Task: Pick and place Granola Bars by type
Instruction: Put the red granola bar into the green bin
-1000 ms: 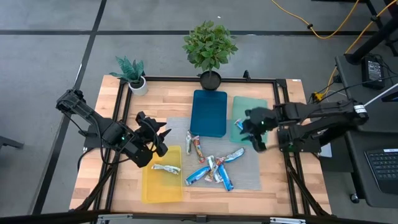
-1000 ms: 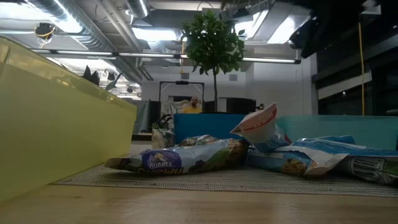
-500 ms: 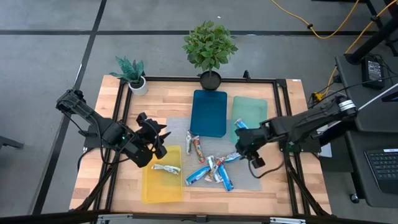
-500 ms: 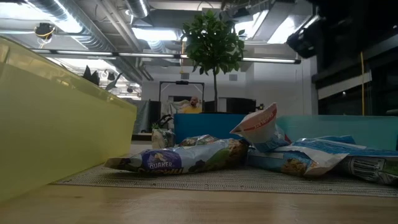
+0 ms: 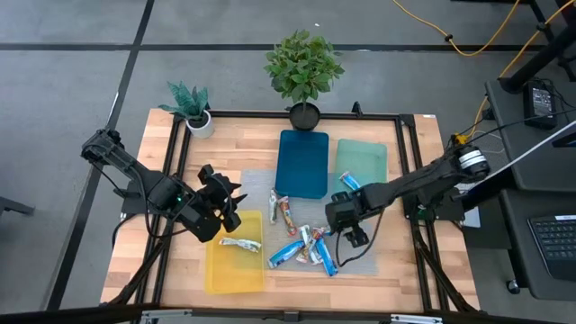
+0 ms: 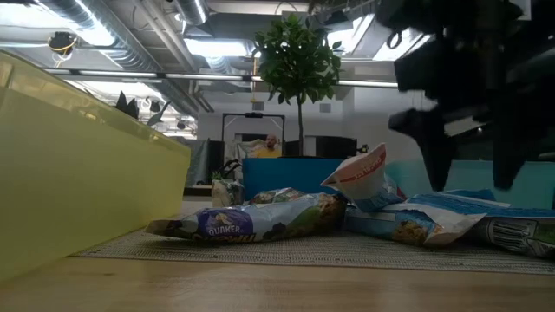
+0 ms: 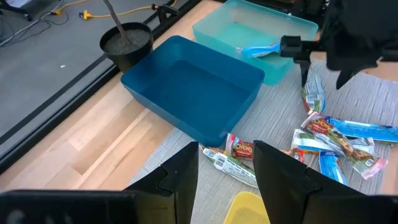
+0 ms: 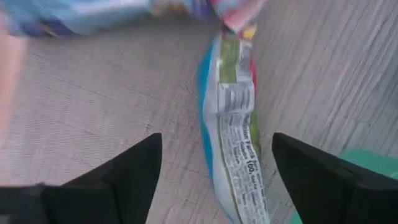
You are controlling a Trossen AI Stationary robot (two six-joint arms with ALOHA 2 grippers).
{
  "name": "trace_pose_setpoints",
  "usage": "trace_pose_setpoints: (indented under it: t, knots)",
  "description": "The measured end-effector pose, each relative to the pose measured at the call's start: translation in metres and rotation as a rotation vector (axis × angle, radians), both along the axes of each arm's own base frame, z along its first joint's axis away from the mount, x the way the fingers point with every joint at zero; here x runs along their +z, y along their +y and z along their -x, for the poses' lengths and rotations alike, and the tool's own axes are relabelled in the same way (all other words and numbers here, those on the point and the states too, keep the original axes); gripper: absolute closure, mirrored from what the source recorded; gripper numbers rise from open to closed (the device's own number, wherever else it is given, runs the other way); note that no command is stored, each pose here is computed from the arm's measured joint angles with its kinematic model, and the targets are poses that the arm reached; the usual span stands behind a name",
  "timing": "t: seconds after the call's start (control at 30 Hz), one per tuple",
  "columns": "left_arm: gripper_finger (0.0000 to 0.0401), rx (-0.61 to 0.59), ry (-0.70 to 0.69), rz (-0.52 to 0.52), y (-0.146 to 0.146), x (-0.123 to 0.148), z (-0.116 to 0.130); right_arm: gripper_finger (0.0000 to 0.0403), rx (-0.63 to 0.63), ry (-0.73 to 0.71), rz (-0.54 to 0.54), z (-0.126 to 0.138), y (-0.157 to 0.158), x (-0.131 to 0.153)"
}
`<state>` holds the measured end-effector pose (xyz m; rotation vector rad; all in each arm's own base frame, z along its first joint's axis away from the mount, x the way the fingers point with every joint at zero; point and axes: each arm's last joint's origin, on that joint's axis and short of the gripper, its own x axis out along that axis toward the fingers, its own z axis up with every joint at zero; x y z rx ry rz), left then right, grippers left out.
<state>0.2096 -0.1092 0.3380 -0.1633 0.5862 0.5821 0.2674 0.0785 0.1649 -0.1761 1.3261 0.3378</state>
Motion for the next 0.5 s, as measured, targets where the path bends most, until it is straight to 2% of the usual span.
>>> trace_pose_setpoints:
  t: [0.3, 0.5]
  knots:
    - [0.0258, 0.000, 0.000, 0.000, 0.000, 0.000, 0.000, 0.0121, -0.028, 0.054, 0.047, -0.004, 0.000, -0.018]
    - [0.0258, 0.000, 0.000, 0.000, 0.000, 0.000, 0.000, 0.0168, -0.046, 0.064, 0.105, -0.007, -0.001, -0.025]
